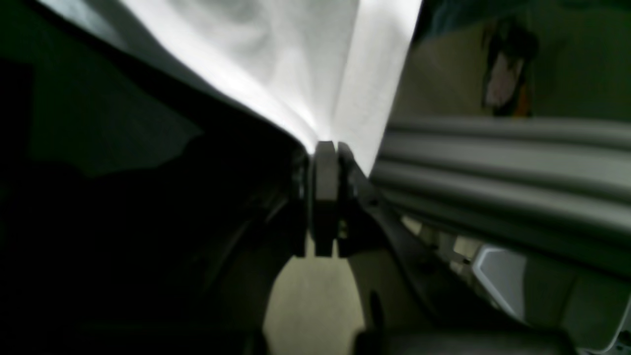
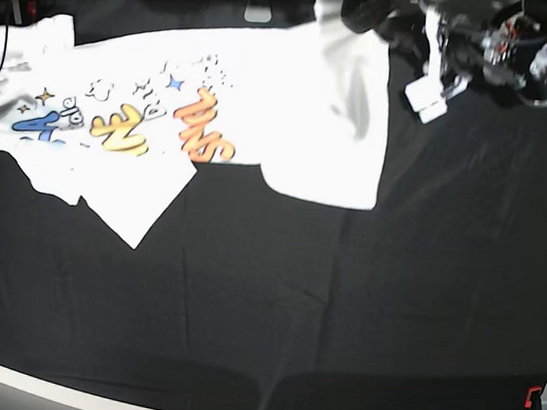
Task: Layout the t-shirt on the table in an organized manner, then fold the t-shirt properly
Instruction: 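Drag the grasped hem with the left gripper away from the printed text, then grasp the shirt's two hem corners, one with each gripper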
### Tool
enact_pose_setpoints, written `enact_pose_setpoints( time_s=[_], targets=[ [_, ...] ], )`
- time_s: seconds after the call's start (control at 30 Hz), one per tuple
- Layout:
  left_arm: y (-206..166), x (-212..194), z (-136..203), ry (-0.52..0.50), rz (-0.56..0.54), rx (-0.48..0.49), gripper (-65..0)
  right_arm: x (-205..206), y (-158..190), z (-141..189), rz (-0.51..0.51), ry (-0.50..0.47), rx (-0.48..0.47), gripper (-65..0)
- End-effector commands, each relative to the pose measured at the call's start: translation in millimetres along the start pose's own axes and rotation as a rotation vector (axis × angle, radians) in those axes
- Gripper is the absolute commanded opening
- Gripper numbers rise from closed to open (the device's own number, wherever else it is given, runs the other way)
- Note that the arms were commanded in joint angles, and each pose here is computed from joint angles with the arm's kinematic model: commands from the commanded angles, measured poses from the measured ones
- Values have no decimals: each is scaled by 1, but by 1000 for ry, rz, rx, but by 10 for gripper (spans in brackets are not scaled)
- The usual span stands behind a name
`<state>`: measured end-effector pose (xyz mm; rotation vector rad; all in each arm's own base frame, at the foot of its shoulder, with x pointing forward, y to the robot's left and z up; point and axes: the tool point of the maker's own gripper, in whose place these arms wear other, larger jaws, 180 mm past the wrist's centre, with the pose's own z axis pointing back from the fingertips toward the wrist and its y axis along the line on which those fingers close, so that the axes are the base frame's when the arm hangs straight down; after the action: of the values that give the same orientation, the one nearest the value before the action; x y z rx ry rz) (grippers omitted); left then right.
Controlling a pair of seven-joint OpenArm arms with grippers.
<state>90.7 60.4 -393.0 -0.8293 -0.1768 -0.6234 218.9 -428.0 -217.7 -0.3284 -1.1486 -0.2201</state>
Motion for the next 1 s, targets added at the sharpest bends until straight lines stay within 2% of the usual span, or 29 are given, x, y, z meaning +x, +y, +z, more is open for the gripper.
enact_pose_setpoints(
  time_s=[0.0,0.13,0.3,0.43,0.5,0.63,0.8,0.97],
  targets=[
    [1,4,4,-17,-21,16,-650,18,-2,2,19,-53,2,-400],
    [5,16,3,-89,-27,41,-650,20,0,2,11,-61,10,-400],
    [4,16,3,-89,-26,39,-637,23,5,2,-12,-81,36,-400],
    [4,19,4,-108,-27,39,-379,23,7,1,-9,-78,44,-400],
    [4,23,4,-126,-28,39,-321,21,19,-2,26,-72,91,-400],
    [-3,35,9,-162,-69,40,-315,13,66,-11,111,-45,250,-400],
    [-23,63,22,-220,-191,46,-315,13,133,-28,177,-40,413,-400],
    [-36,99,39,-290,-327,73,-315,37,189,-48,269,-87,506,-400]
  ],
)
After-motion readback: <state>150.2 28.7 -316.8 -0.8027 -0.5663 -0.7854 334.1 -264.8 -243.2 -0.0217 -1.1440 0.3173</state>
